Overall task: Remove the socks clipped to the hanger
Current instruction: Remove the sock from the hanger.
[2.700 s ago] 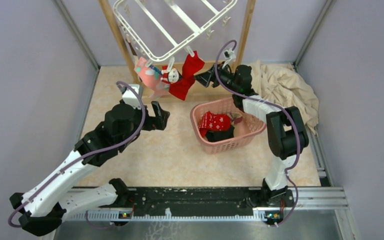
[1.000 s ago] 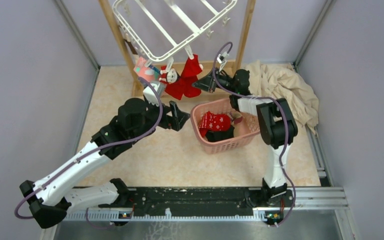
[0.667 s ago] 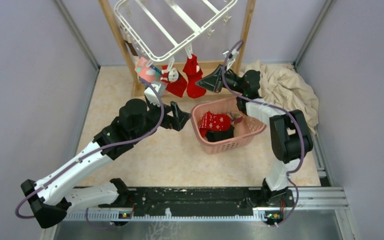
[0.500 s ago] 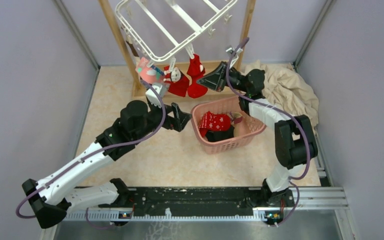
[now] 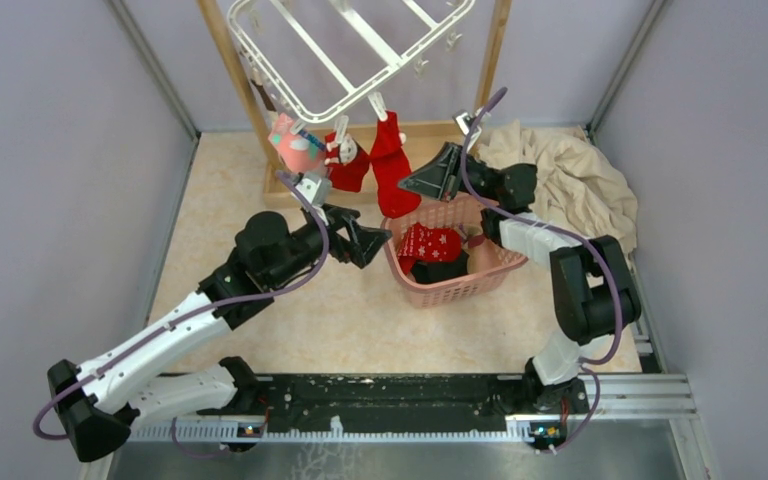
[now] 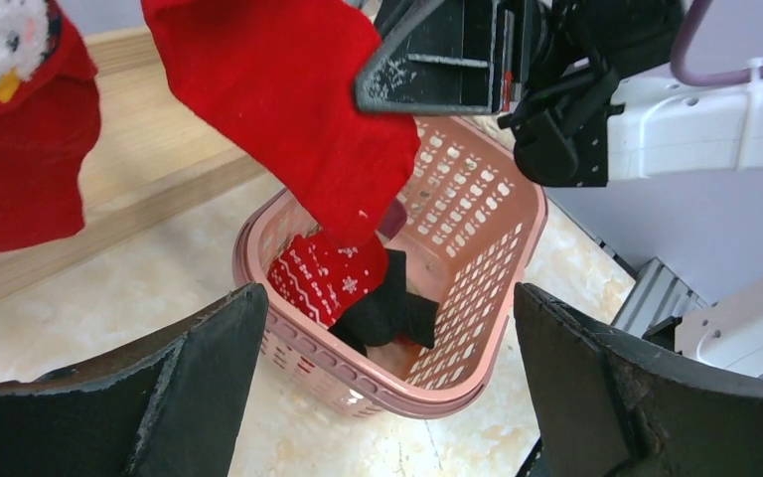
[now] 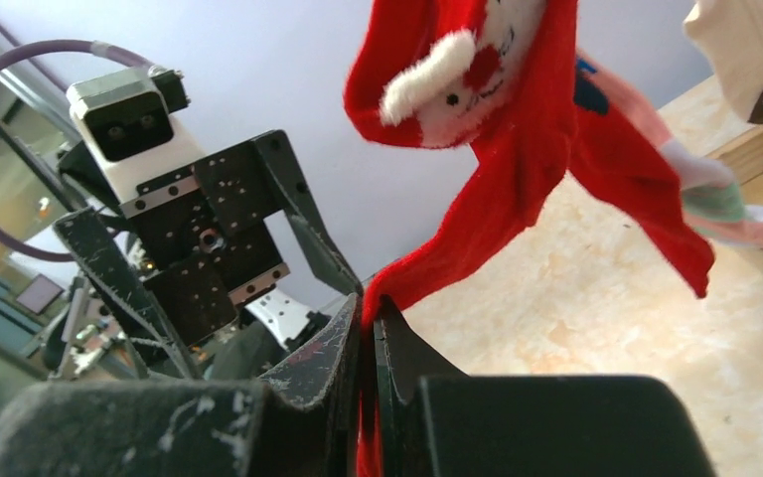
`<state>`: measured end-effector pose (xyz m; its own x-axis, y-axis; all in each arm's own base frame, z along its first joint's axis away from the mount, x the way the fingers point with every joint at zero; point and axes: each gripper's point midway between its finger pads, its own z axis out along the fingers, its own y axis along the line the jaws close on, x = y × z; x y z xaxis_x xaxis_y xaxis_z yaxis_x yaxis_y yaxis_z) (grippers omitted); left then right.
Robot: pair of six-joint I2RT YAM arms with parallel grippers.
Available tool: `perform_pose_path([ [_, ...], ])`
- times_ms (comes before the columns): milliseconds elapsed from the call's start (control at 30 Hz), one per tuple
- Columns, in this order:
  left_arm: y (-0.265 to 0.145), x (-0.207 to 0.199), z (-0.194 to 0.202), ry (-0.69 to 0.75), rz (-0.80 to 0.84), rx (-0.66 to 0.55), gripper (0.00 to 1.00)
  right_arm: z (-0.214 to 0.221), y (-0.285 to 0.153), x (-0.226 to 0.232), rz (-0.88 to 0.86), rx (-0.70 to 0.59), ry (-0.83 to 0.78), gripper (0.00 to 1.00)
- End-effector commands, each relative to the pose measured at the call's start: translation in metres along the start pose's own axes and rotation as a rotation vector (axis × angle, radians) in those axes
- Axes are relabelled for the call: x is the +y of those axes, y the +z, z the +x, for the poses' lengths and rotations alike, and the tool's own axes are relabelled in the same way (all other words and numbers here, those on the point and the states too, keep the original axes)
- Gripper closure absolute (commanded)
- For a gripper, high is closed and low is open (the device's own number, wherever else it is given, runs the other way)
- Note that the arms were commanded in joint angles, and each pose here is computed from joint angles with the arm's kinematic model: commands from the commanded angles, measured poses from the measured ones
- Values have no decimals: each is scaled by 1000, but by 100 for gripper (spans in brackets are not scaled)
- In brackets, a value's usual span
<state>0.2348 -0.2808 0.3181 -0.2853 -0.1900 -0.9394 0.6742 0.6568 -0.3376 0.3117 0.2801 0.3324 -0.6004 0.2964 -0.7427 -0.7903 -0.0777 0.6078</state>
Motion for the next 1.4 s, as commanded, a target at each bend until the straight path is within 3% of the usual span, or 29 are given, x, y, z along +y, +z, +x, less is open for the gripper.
perform_pose_path([
  [0, 0, -12, -17, 4, 75, -81, 1, -7, -6, 41, -105, -25, -75, 92],
  [333, 6, -4, -12, -69, 95, -116, 1, 2, -7, 56, -156, -33, -41, 92],
  [700, 14, -5, -11, -301, 251, -156, 1, 10, 0, 60, -173, -22, -31, 92],
  [1033, 7, -16, -15, -419, 389, -175, 2, 15, 6, 58, -181, -17, -25, 92],
  [1367, 7, -17, -9, -466, 441, -188, 22, 21, 10, 59, -187, -8, -13, 92],
])
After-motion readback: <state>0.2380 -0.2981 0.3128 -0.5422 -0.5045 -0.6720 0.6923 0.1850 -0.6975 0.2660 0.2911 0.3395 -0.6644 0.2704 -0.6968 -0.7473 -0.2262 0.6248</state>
